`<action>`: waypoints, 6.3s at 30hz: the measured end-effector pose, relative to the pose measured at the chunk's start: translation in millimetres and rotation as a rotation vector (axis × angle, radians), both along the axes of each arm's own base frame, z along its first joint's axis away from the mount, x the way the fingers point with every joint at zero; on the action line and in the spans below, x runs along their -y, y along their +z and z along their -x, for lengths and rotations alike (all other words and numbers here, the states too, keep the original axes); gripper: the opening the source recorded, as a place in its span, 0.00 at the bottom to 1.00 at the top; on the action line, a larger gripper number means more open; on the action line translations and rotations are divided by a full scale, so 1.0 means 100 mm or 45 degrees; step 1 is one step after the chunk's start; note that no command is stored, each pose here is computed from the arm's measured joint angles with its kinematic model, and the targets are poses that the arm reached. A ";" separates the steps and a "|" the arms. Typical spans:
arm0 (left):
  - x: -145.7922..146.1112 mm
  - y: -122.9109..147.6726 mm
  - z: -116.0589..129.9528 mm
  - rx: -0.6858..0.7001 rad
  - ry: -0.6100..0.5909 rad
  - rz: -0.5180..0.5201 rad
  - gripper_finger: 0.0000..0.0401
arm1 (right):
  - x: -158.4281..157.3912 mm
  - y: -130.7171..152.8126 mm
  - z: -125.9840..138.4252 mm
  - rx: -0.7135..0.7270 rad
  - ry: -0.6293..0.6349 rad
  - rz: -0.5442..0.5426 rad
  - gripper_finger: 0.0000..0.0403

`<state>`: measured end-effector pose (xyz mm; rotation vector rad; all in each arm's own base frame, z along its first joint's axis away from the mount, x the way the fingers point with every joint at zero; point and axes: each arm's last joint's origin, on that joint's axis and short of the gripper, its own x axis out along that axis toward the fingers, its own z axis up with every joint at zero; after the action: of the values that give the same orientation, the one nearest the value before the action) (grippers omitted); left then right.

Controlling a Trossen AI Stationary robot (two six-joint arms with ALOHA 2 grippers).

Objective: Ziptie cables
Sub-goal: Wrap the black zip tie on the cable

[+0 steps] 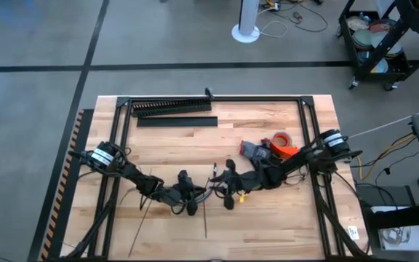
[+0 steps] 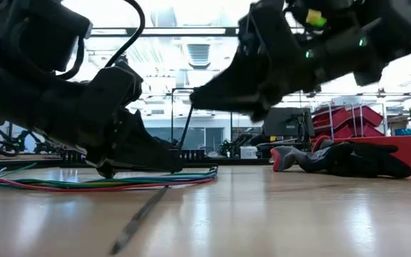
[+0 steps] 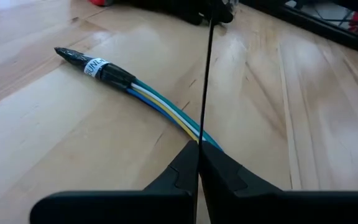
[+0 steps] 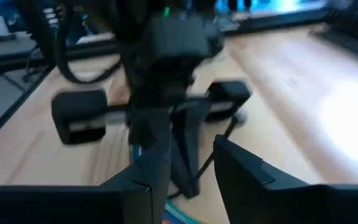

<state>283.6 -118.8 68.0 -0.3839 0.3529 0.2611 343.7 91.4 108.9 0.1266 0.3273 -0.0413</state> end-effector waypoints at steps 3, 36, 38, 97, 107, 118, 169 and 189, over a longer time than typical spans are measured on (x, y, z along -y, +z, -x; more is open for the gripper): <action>0.01 0.01 0.00 0.009 0.004 0.009 0.00 | 0.00 -0.10 -0.05 0.002 0.020 -0.040 0.22; 0.04 0.04 0.01 0.041 -0.013 -0.016 0.00 | 0.06 -0.08 -0.17 -0.059 -0.020 -0.053 0.02; 0.04 0.04 0.01 0.040 -0.014 -0.019 0.00 | 0.05 -0.08 -0.17 -0.063 -0.015 -0.050 0.02; -0.27 0.03 0.33 0.081 0.193 -0.068 0.00 | -0.49 -0.07 -0.19 -0.460 0.624 0.535 0.50; -0.17 0.04 0.26 0.088 0.258 0.033 0.00 | -0.79 -0.21 -0.60 -0.614 0.800 0.706 0.51; -0.15 0.01 0.28 0.036 0.243 0.031 0.00 | -0.85 0.03 -0.81 -0.812 1.045 0.775 0.51; -0.19 0.02 0.47 -0.074 0.434 0.331 0.00 | -0.72 0.05 -0.97 -0.543 0.731 0.271 0.15; -0.02 0.09 0.40 -0.147 0.195 0.128 0.00 | -0.88 -0.49 -0.91 -0.585 0.501 0.043 0.00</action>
<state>243.8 -117.1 77.4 -0.4974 0.4520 0.4173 434.7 179.2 60.3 0.0156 0.8046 0.3183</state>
